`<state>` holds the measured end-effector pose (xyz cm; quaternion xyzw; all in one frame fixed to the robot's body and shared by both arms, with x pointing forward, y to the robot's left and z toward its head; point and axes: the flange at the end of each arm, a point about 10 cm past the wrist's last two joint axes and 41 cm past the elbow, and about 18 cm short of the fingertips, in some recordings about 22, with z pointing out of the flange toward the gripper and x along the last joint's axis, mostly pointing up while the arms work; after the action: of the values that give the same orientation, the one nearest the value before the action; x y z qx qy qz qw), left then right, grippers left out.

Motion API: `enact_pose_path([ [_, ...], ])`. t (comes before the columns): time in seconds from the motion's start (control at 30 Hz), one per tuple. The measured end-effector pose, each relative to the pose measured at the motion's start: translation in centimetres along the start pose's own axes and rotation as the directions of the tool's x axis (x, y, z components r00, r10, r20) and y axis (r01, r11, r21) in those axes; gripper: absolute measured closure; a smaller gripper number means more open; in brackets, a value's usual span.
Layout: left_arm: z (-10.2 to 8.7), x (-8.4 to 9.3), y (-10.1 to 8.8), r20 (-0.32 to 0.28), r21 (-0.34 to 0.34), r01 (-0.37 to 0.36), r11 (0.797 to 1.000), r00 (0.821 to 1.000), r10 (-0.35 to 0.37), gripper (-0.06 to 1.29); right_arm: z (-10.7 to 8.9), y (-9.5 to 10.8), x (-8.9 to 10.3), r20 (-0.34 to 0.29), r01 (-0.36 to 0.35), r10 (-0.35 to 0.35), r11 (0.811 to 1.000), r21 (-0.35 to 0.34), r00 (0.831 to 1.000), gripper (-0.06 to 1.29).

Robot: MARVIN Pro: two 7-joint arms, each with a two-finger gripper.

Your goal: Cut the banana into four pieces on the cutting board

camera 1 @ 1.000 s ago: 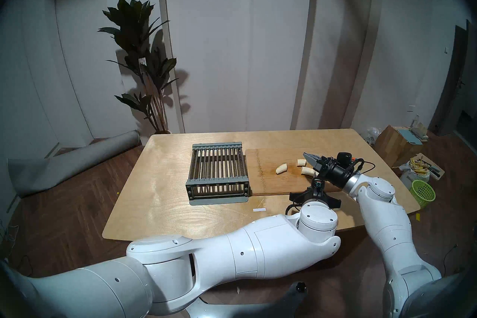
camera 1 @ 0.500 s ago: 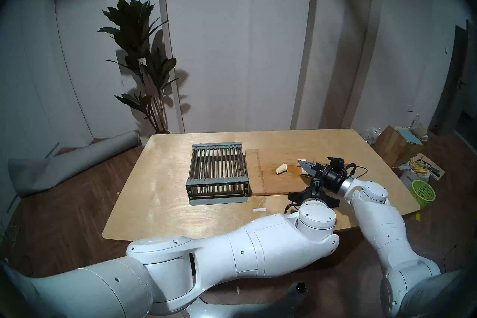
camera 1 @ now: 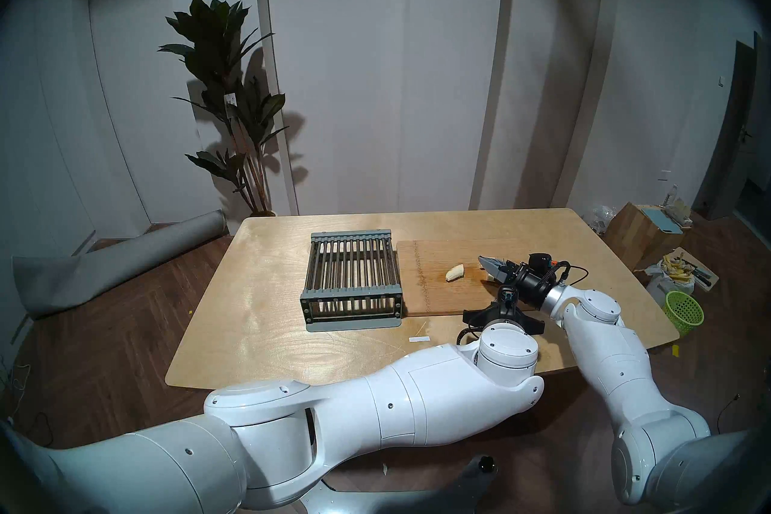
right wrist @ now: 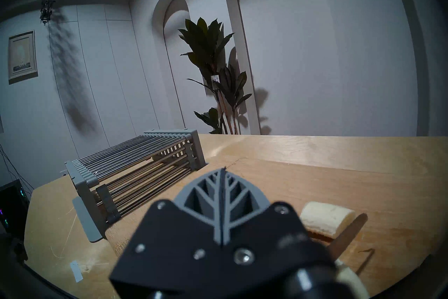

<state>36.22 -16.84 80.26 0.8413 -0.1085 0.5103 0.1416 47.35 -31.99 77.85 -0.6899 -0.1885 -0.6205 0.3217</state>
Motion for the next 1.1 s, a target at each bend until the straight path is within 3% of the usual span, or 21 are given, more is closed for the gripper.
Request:
enact_pose_path([
  [0.7, 0.0, -1.0, -0.2, 0.051, -0.007, -0.009, 1.0, 0.999, 0.009, 1.26, -0.4, 0.7, -1.3, 0.003, -0.02, 0.02, 1.0, -0.022, 1.0, 1.26],
  [1.1, 0.3, -1.6, -0.5, 0.088, -0.007, 0.027, 1.0, 0.996, -0.026, 1.26, -0.7, 1.1, -2.2, 0.03, -0.029, 0.03, 0.998, -0.054, 0.999, 1.26],
])
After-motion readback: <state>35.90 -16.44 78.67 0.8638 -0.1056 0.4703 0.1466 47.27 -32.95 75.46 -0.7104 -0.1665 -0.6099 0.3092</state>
